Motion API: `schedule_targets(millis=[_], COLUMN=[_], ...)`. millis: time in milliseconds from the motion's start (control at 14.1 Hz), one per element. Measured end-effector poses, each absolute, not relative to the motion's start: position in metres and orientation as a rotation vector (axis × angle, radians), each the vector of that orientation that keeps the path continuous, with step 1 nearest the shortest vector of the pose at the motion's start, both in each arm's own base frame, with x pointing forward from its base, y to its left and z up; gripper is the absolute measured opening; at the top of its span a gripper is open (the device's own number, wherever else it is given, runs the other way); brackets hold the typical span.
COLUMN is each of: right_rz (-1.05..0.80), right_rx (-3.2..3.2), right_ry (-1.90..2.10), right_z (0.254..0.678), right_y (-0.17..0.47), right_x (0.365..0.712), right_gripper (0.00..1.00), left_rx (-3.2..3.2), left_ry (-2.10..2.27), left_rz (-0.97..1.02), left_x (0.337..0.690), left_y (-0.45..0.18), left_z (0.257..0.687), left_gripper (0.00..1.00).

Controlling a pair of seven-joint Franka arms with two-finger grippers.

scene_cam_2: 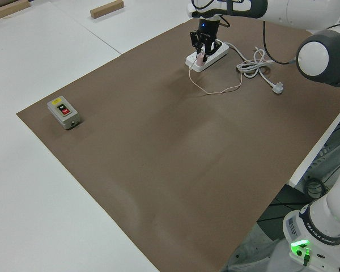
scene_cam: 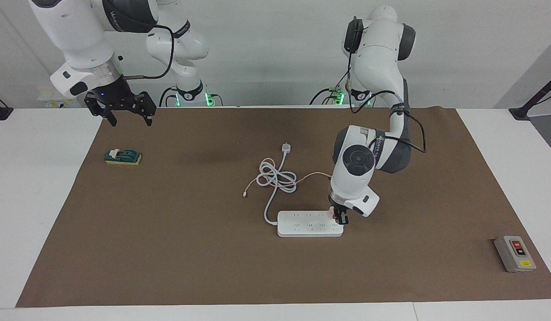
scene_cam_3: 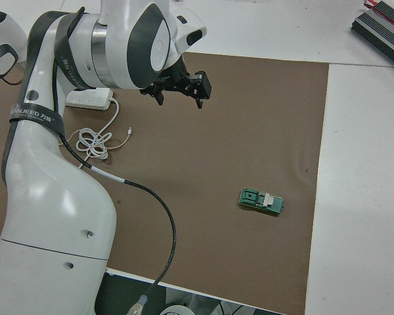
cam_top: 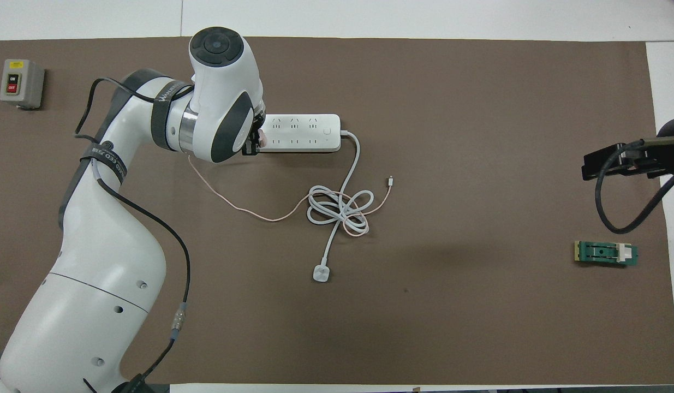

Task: Plug charger into power strip

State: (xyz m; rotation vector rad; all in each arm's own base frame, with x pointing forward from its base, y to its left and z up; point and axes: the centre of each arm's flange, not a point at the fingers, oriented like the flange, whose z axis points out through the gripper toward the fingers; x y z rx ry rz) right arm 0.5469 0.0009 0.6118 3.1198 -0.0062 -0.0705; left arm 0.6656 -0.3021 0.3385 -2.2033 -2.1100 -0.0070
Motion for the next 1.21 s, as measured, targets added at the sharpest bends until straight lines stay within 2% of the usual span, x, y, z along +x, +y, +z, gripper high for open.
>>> schedule_targets(millis=[567, 709, 851, 993, 1206], right_rz=[-0.070, -0.070, -0.070, -0.070, -0.070], right_rx=[3.120, 3.120, 3.120, 3.120, 3.120], right_ry=[-0.006, -0.006, -0.006, -0.006, -0.006], right_z=[0.612, 0.612, 0.612, 0.612, 0.612], right_y=[0.001, 0.001, 0.001, 0.001, 0.001], right_x=[0.547, 0.547, 0.547, 0.547, 0.547], right_gripper=[1.00, 1.00, 1.00, 1.00, 1.00], left_rx=[-2.209, -2.210, -2.226, -2.243, -2.266], left_ry=[-2.108, -2.092, -2.084, -2.079, -2.073], left_rz=[-0.017, 0.027, 0.072, 0.102, 0.111], left_x=[0.664, 0.658, 0.657, 0.658, 0.655], left_y=[-0.303, -0.309, -0.306, -0.294, -0.272], left_z=[0.339, 0.329, 0.332, 0.353, 0.403], left_gripper=[0.29, 0.47, 0.71, 0.98, 1.00])
